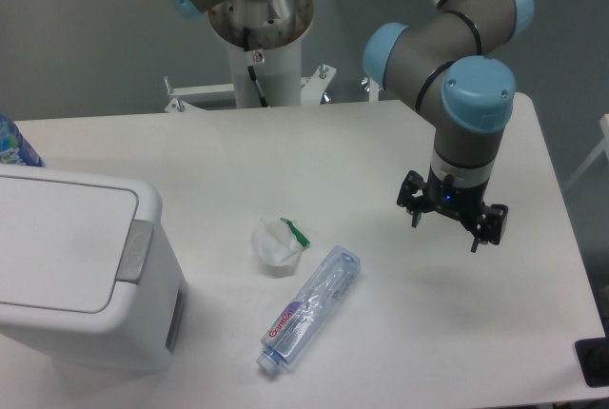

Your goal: Open the trash can

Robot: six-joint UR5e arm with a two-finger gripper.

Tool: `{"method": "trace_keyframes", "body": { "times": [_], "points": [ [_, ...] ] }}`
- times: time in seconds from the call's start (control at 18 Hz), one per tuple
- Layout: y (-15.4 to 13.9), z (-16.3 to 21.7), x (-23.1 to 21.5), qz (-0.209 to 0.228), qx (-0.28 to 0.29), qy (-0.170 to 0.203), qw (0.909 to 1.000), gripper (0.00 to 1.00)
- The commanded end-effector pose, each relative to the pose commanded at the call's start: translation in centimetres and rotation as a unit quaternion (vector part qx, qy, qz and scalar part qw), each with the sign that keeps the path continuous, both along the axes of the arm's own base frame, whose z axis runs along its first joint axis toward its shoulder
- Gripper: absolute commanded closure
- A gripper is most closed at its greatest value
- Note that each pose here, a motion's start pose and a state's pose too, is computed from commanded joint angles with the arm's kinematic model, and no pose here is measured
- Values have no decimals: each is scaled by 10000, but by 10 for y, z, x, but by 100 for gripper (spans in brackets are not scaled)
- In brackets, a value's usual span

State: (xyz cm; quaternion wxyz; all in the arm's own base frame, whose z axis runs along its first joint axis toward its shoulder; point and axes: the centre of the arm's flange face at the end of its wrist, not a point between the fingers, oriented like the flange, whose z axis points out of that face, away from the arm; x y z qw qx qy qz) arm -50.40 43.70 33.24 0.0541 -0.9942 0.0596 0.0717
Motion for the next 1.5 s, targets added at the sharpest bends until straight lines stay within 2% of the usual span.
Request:
{"method": "trace_keyframes", "body": {
  "times": [0.56, 0.67, 0.83, 1.06, 1.17, 1.33, 1.5],
  "points": [
    [-1, 0, -1, 5, 13, -7, 10000, 0],
    [5, 8, -3, -1, 155, 8, 9999, 0],
    [10, 10, -2, 412, 256, -49, 9988, 0],
    [22, 21, 5, 1030, 677, -279, 9920, 0],
    [43, 30, 22, 1199, 820, -327, 9889, 0],
    [67, 45, 43, 1521, 1041, -422, 9820, 0],
    [87, 67, 68, 1919, 1481, -715, 9675, 0]
  ]
}}
